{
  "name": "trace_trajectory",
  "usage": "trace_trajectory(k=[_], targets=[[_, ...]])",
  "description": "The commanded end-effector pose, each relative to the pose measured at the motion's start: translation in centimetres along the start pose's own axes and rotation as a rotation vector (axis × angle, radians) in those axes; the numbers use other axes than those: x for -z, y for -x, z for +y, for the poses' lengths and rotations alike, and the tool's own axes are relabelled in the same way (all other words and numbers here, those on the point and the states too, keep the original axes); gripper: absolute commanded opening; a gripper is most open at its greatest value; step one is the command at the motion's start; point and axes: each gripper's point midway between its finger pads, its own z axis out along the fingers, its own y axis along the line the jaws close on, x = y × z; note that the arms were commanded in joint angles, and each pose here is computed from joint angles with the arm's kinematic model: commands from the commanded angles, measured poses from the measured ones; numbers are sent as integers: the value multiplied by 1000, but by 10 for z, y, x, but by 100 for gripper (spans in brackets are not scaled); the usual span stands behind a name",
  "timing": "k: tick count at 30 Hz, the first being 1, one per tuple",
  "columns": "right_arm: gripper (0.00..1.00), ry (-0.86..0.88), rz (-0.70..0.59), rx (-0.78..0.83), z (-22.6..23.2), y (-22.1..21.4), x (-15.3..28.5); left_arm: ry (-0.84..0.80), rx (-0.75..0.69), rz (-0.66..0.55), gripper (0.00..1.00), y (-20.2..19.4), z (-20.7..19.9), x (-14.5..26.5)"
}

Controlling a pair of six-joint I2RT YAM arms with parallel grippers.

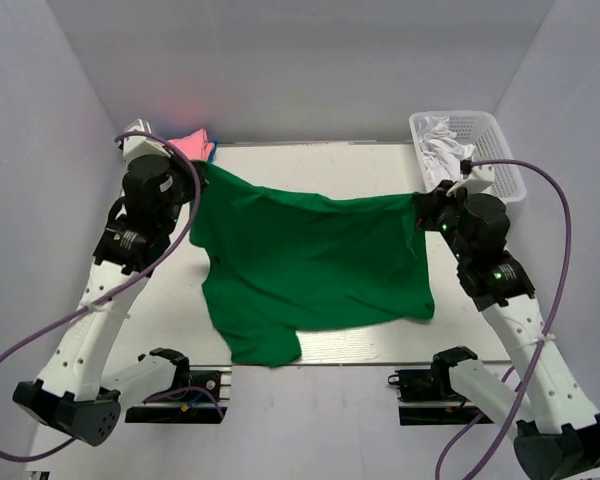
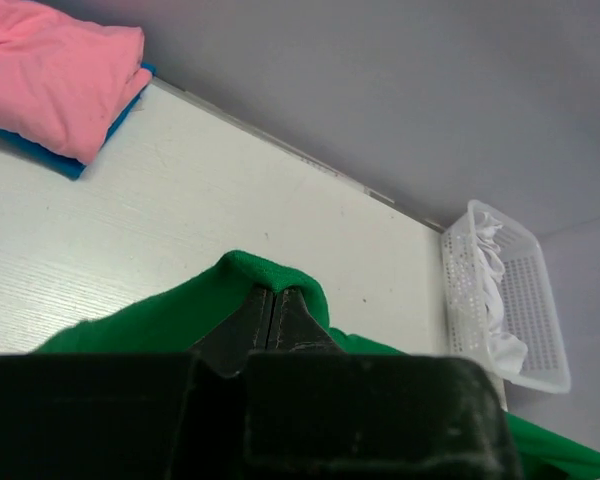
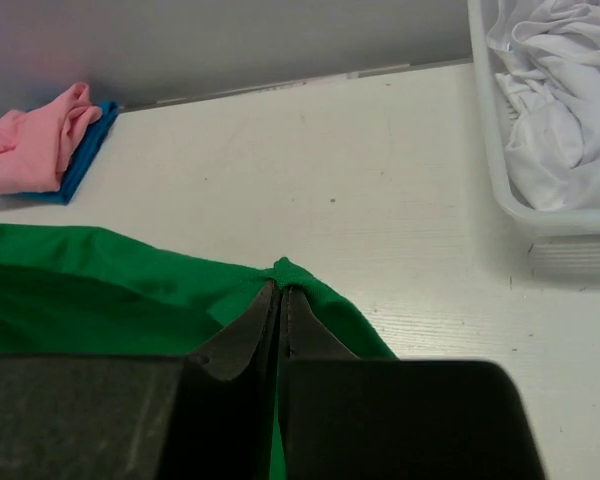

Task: Fold and stack the t-shirts
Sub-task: Flatten out the tshirt

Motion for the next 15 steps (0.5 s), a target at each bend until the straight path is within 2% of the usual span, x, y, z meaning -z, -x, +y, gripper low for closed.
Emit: trace_trajectory(k=[1,3,10,14,15], targets=[[0,-48,-94,-16,-5,23,-18,12,35,-74,0,13,-1,-11],[0,-79,-68,-4,-11,17,-33,48,20,-50,0,1,4,-29],[0,-121,-31,29,-18,15,-77,133,-23,-38,0,-6,8,-69],[0,-157,-41,54,-25,24,-99,144,-38,-57,0,-3,0,-94],[0,-164,-42,60,-28,26,-102,162,-59,-34,0,-13,3,-107]])
